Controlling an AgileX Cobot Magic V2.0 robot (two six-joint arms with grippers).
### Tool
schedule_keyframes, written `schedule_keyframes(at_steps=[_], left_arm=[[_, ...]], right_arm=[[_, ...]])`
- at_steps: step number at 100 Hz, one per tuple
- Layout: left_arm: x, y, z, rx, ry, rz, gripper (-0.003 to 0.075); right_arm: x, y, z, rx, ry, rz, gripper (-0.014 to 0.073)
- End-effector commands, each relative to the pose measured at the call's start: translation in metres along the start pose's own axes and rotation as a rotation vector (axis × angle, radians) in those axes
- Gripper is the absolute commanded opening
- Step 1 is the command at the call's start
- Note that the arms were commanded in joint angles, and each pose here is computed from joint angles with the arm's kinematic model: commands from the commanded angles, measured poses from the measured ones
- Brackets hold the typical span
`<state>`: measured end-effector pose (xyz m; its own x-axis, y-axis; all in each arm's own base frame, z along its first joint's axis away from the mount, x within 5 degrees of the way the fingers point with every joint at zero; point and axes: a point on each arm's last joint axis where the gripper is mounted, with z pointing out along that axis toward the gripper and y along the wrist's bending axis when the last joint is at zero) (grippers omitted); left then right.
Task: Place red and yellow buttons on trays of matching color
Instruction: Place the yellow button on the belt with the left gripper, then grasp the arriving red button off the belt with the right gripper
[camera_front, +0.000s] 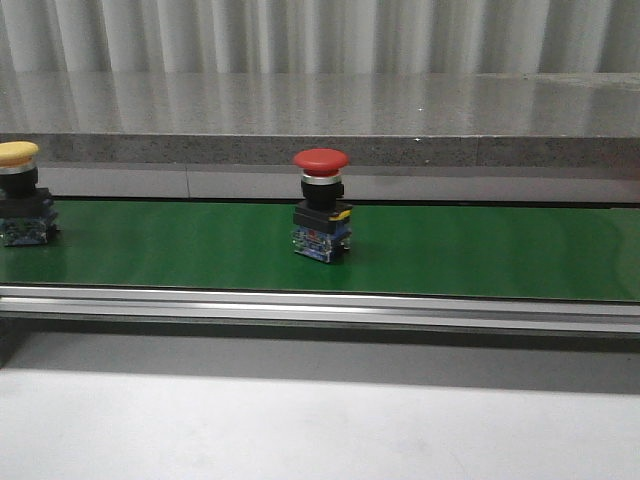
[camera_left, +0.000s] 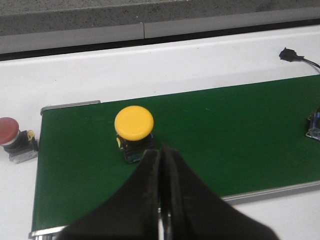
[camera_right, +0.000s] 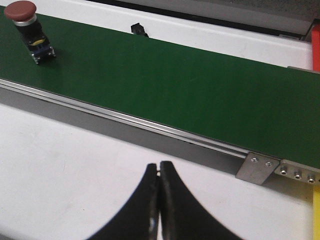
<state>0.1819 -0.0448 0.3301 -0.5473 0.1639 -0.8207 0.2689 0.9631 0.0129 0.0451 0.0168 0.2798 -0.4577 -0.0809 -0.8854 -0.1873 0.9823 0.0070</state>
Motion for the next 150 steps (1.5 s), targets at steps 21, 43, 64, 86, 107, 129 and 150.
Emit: schedule_keyframes(at_steps=[21,43,64,86,107,129,150], left_arm=[[0.034,-0.005,-0.048,0.014,-0.239,-0.025,-0.0020],[0.058,-0.007,-0.067,0.022,-0.314,-0.036,-0.0020],[0.063,-0.007,-0.077,0.022,-0.364,-0.035,-0.0020],[0.063,-0.007,-0.078,0.022,-0.366,-0.034,-0.0020],[0.063,-0.007,-0.078,0.022,-0.366,-0.034,-0.0020],[0.063,-0.007,-0.078,0.022,-0.366,-0.034,-0.0020],[0.063,-0.007,-0.078,0.022,-0.366,-0.034,-0.0020]], right_arm=[[-0.016,-0.001,-0.004,0.011,-0.090,-0.004,-0.0066],[-0.045,-0.002,0.006,-0.043,0.007,-0.013,-0.0066],[-0.090,-0.005,0.032,-0.107,0.169,-0.014,0.0128],[-0.134,-0.005,0.078,-0.158,0.260,-0.025,0.0620],[-0.155,0.004,0.139,-0.233,0.420,-0.074,0.0655],[-0.156,0.012,0.194,-0.317,0.605,-0.159,0.0655],[-0.141,0.013,0.237,-0.350,0.695,-0.176,0.0655]])
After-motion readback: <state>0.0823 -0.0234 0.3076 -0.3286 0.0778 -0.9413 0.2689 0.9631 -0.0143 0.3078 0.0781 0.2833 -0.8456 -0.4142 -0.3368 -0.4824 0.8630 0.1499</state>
